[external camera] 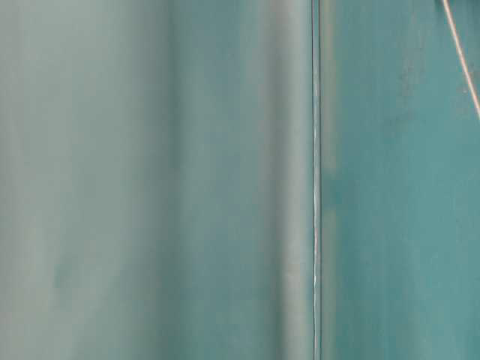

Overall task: Insert the wire into the hole on the right side and pull it with the left arm.
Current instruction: 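Move the right gripper left toward the white wire at the fixture, then close the right gripper on the white wire's free end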

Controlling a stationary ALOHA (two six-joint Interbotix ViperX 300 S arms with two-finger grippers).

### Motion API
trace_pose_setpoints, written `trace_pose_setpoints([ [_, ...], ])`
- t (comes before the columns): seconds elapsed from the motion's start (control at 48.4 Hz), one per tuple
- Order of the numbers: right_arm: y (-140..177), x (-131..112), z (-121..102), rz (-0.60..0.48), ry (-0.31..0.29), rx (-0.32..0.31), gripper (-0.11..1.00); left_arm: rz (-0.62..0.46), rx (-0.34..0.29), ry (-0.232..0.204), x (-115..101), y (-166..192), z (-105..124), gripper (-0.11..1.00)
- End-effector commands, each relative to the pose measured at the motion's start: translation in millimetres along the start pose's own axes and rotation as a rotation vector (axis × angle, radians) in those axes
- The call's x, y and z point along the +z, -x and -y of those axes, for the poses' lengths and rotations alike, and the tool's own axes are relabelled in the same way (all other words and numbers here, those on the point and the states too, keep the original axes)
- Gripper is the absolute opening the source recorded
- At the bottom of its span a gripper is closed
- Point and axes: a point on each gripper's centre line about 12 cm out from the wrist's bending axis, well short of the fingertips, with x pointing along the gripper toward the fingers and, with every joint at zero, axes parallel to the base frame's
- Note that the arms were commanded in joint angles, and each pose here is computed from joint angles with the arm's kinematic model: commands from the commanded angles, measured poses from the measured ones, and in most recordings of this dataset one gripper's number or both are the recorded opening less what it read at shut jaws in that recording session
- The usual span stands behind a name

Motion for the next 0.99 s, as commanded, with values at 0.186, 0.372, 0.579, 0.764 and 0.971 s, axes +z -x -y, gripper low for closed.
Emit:
trace_pose_setpoints([
  [0.186, -10, -6, 0, -0.037, -0.02, -0.002, 0.74, 0.006, 0.018, 0.004, 2, -11, -4, 0.52],
  [0.372, -16, -10, -1, -0.045, -0.017, 0.005, 0.74, -0.018, 0.024, 0.005, -2, -17, -6, 0.52],
  [0.579, -25, -15, 0, -0.071, -0.017, 0.0, 0.74, -0.033, 0.039, 0.01, -5, -22, -10, 0.52],
  [0.764, -38, -19, 0, -0.108, -0.018, -0.009, 0.74, -0.037, 0.052, 0.012, -5, -23, -13, 0.52],
  [0.971, -59, -21, 0, -0.151, -0.016, -0.018, 0.74, -0.04, 0.055, 0.013, -6, -22, -14, 0.52],
])
